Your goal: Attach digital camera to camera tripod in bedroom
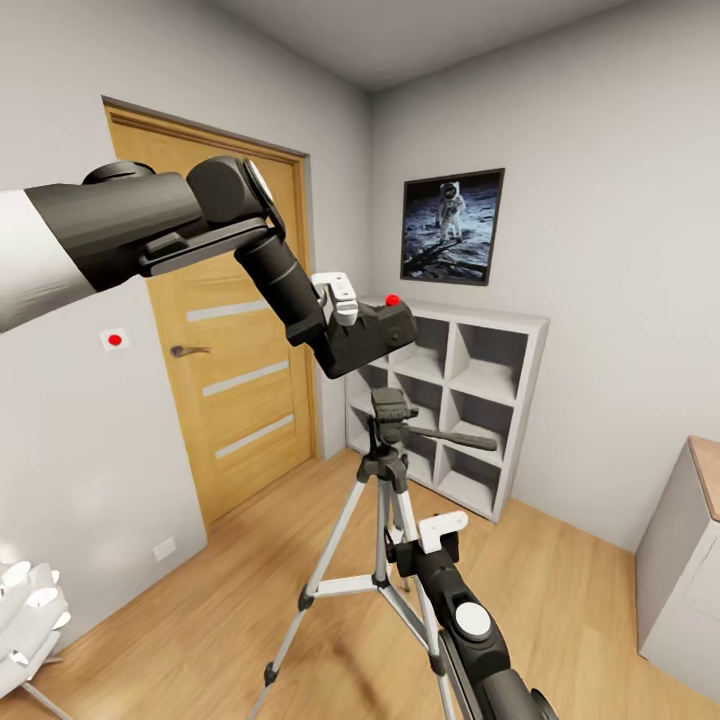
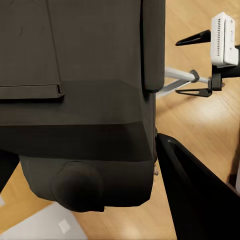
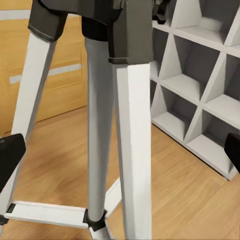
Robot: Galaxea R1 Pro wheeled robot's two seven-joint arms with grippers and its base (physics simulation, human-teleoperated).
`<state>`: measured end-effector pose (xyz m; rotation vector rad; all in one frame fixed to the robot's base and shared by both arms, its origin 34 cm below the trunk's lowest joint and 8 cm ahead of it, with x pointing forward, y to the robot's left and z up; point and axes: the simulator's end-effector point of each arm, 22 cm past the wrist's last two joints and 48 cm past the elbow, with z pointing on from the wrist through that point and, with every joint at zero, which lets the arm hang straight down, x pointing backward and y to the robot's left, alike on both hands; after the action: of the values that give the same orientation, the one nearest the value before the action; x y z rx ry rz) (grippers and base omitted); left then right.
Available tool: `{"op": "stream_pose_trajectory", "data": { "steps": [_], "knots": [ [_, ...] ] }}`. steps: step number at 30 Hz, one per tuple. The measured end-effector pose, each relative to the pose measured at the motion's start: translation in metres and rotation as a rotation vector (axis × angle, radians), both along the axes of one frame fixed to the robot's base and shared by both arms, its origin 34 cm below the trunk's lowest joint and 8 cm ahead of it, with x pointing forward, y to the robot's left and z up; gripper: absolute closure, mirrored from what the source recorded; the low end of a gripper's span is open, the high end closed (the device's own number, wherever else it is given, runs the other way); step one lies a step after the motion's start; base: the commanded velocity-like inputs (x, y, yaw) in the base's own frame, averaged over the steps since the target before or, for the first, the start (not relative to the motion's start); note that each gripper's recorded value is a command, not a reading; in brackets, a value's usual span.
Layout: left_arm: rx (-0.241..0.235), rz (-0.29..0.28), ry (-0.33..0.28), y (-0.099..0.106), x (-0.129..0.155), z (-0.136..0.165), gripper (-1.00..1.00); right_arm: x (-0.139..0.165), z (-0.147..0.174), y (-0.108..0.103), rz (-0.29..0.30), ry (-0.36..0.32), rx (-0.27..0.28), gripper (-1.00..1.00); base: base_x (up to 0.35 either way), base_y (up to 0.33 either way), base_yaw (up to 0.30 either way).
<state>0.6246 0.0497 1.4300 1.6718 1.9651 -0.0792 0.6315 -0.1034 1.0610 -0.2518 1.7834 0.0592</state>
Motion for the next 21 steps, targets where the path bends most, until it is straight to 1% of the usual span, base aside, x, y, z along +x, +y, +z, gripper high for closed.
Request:
{"op": "stream_pose_trajectory", "data": {
  "steps": [4, 6, 8, 9, 12, 14, 16, 21],
  "knots": [
    [0.003, -0.005, 0.002, -0.003, -0.001, -0.001, 1.0, 0.0, -0.006, 0.001, 0.002, 0.013, -0.003, -1.0, 0.073, 0.0, 0.0],
    [0.005, -0.011, 0.002, -0.006, -0.002, -0.002, 1.0, -0.004, -0.031, 0.003, 0.009, 0.063, -0.014, -1.0, 0.013, 0.0, 0.0],
    [0.007, -0.015, 0.002, -0.008, -0.003, -0.002, 1.0, -0.007, -0.046, 0.005, 0.015, 0.087, -0.019, -1.0, 0.006, 0.0, 0.0],
    [0.008, -0.017, 0.002, -0.009, -0.003, -0.002, 1.0, -0.008, -0.051, 0.007, 0.019, 0.088, -0.019, -1.0, 0.003, 0.0, 0.0],
    [0.01, -0.02, 0.001, -0.01, -0.004, -0.003, 1.0, -0.008, -0.056, 0.01, 0.028, 0.07, -0.015, -1.0, 0.001, 0.0, 0.0],
    [0.011, -0.021, 0.001, -0.01, -0.004, -0.003, 1.0, -0.011, -0.067, 0.014, 0.039, 0.061, -0.012, -1.0, 0.0, 0.0, 0.0],
    [0.011, -0.021, 0.001, -0.011, -0.004, -0.003, 1.0, -0.012, -0.071, 0.015, 0.044, 0.054, -0.01, -1.0, 0.0, 0.0, 0.0],
    [0.012, -0.023, 0.001, -0.012, -0.004, -0.003, 1.0, -0.011, -0.065, 0.018, 0.052, 0.006, 0.005, -1.0, 0.0, 0.0, 0.0]
  ]
}}
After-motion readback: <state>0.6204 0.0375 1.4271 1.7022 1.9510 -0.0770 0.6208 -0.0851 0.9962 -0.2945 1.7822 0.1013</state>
